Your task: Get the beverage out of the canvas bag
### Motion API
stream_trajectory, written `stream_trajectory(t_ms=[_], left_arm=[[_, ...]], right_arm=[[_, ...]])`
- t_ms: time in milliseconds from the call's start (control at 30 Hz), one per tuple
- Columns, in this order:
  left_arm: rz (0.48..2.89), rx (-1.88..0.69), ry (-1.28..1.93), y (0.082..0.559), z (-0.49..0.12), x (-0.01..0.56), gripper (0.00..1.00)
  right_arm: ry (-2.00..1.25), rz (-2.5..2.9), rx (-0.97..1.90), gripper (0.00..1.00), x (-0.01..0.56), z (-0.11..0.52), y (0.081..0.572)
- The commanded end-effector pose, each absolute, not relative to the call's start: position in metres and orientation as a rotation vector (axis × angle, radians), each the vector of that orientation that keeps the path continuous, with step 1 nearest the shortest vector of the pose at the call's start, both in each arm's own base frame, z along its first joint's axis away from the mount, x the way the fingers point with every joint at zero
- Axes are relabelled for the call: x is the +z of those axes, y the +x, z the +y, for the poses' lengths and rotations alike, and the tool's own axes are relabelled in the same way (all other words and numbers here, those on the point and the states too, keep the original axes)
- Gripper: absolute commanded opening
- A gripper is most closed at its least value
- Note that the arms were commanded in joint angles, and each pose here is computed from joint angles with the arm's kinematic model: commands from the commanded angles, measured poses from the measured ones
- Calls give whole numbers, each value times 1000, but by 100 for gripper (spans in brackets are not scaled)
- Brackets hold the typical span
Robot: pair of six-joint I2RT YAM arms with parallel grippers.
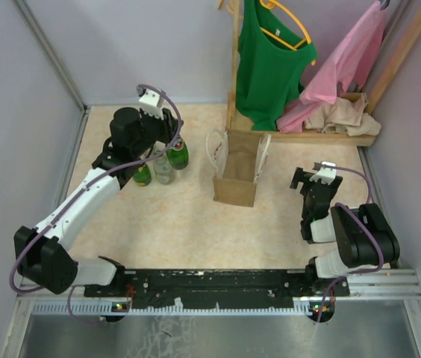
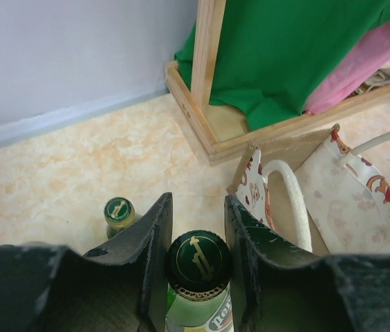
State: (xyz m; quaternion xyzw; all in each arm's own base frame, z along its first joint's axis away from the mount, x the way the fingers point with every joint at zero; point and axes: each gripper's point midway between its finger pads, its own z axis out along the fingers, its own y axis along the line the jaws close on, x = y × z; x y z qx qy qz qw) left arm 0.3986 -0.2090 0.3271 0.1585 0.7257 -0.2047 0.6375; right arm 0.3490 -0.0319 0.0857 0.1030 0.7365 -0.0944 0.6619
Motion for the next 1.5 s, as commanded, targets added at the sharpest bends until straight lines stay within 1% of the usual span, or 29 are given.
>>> stream_trajectory(t_ms=[0,200,600,1033,1133,1200,1400,1433,1467], left_arm=[[1462,-571,335,393,-218,375,0],[1508,-635,368,397,-234,337,0],[1597,-596,432,422,-249,276,0],[1669,-555,467,419,-253,248,0],[1684,-550,473,414,-254,238,7],[1692,-537,470,412,-252,232,9],[1687,-476,454,402,-245,219,9],[1688,-476,456,400,-245,218,11],[1691,-476,460,399,-246,216,15]], right_arm=[[250,1584,-198,99,109,-32,357],[249,1583,-197,99,109,-32,357],[251,1583,-199,99,109,-33,357],[249,1583,-197,99,109,-32,357],[248,1586,-198,99,108,-32,357],[248,1584,-197,99,109,-32,357],[249,1584,-198,99,109,-32,357],[249,1583,-198,99,109,-32,357],[250,1583,-199,99,109,-32,357]])
